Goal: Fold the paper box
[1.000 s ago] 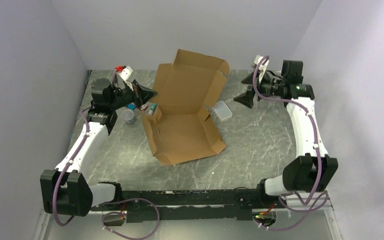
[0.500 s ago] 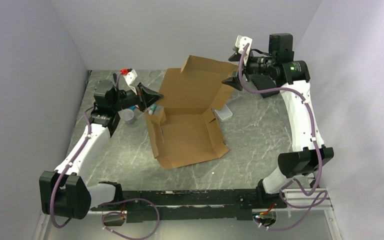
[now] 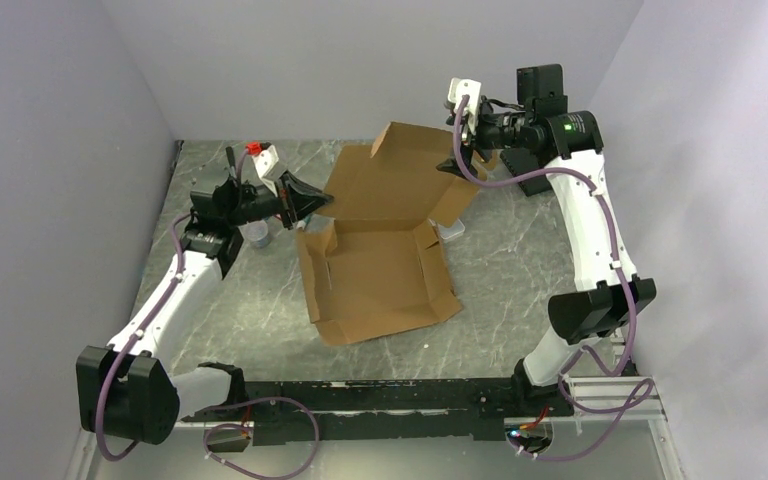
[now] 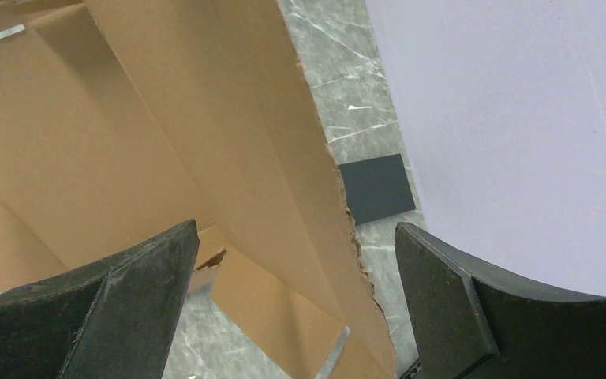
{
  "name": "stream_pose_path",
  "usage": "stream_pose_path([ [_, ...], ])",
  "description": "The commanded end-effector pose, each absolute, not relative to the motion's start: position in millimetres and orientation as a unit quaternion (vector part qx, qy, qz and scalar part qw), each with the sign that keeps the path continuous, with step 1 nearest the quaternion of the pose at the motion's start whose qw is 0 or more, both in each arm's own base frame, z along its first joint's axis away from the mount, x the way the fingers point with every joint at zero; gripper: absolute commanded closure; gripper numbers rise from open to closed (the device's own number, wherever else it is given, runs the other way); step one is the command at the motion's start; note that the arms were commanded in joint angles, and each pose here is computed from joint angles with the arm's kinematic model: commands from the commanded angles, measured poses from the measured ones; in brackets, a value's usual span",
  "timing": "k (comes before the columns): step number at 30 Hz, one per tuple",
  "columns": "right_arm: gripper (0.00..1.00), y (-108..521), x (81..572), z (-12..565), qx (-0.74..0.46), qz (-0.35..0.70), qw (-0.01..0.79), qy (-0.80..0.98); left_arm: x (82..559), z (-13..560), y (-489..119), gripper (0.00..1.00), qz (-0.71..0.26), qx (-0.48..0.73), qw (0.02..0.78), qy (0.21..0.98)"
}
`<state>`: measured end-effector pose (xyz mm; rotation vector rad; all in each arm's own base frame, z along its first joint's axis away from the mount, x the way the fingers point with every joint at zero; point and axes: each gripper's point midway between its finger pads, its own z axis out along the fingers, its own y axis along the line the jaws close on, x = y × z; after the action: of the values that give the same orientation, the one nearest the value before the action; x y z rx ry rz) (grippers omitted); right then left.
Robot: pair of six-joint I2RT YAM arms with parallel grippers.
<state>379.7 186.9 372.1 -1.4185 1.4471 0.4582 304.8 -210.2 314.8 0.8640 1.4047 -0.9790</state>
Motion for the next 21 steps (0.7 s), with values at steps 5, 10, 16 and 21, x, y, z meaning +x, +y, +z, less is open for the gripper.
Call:
stream_pose_path([
  [5,0.01,188,382,380,-0.614,0.165,0.513,0.576,290,330,-218,1.00,-0.419,0.411,0.590,0.554],
  [10,0.03,199,370,371,-0.634,0.195,0.499,0.558,289,330,-219,1.00,-0.424,0.412,0.588,0.552],
  [16,0.11,210,363,355,-0.651,0.203,0.480,0.551,288,332,-220,1.00,-0.426,0.410,0.590,0.549],
  [21,0.25,209,365,360,-0.655,0.187,0.486,0.548,288,333,-220,1.00,-0.426,0.408,0.591,0.550],
])
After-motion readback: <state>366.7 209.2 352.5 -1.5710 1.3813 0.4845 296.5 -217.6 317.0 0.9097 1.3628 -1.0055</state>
